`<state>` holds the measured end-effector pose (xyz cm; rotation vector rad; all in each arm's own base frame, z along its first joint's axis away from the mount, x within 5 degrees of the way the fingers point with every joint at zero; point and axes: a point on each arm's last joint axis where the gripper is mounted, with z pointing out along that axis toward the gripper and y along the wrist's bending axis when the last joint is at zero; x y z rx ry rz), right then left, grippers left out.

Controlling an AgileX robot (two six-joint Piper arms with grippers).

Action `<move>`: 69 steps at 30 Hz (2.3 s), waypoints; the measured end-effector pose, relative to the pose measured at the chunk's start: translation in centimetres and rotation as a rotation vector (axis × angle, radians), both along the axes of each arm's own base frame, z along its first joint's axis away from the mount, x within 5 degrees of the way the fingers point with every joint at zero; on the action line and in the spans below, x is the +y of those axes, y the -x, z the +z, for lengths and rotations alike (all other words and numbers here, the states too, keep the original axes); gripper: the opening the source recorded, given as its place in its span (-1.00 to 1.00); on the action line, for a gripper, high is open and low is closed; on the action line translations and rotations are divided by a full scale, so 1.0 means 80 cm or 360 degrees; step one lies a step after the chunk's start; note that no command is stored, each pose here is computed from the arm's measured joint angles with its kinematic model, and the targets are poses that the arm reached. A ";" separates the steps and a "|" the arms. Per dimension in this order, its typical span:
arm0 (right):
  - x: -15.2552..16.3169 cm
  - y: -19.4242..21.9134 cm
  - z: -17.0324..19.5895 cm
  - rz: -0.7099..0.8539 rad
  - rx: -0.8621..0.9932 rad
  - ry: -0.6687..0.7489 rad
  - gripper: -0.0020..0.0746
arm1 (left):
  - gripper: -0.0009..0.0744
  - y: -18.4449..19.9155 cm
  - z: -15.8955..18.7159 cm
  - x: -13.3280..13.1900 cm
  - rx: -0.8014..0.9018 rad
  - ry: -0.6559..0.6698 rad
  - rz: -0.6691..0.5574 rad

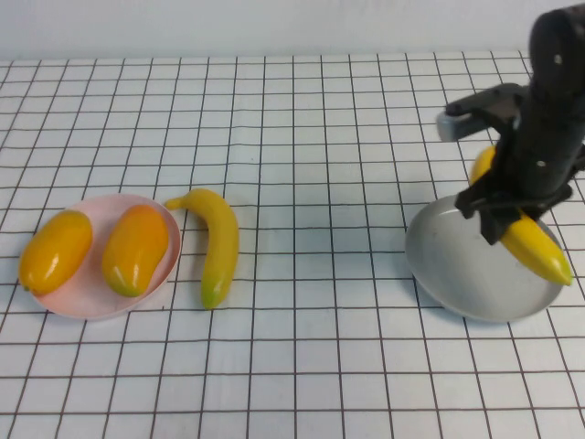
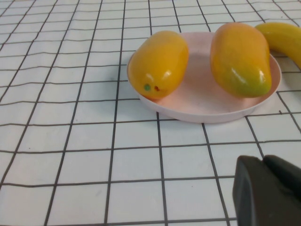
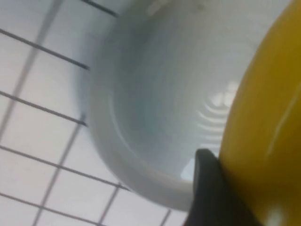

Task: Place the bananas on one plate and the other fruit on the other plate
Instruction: Put another type of fruit in the right plate

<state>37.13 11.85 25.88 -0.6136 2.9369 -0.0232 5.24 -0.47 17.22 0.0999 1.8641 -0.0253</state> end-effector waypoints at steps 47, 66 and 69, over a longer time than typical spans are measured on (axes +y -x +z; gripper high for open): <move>0.264 0.000 0.007 0.0548 -0.0185 -0.0475 0.18 | -0.99 0.000 0.000 0.000 0.0000 0.0000 0.0000; 0.301 -0.026 -0.048 0.0404 -0.0153 -0.0540 0.20 | -0.99 0.000 0.000 0.000 0.0000 0.0000 0.0000; 0.303 -0.027 -0.057 0.0385 -0.0125 -0.0543 0.20 | -0.99 0.000 0.000 0.000 0.0000 0.0000 0.0000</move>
